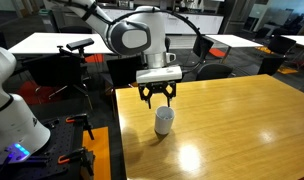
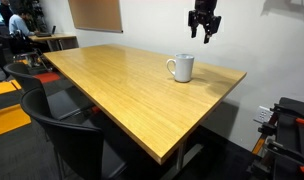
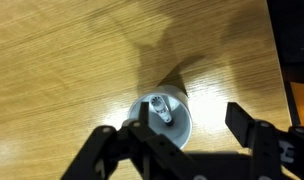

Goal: Take the marker from the white cup and put it on the table

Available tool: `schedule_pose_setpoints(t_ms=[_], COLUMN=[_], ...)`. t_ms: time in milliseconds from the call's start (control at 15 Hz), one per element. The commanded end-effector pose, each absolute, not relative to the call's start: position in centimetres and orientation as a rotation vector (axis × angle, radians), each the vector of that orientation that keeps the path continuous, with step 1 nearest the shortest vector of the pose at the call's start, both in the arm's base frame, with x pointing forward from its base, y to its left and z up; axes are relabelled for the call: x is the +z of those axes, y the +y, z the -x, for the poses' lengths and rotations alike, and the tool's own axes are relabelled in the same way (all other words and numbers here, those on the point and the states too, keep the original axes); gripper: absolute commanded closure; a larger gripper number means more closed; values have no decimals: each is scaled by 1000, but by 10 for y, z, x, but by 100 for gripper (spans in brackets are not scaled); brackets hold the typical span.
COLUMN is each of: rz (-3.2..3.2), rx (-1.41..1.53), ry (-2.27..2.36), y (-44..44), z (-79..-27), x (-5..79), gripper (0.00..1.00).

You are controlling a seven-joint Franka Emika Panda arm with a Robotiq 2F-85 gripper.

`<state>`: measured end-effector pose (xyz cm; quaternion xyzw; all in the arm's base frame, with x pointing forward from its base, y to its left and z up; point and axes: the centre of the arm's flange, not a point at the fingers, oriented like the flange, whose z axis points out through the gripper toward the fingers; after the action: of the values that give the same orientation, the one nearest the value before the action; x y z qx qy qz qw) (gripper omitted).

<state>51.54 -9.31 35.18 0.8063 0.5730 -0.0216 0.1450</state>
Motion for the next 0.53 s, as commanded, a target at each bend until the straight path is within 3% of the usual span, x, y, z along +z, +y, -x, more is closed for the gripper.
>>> schedule_pose_setpoints(t_ms=[0, 200, 467], rz=[-2293, -2279, -2264], rx=[-105, -127, -146], ry=[1692, 1711, 1726], y=[-93, -87, -82], z=[-538, -549, -560], x=[345, 333, 322], gripper=[26, 27, 42])
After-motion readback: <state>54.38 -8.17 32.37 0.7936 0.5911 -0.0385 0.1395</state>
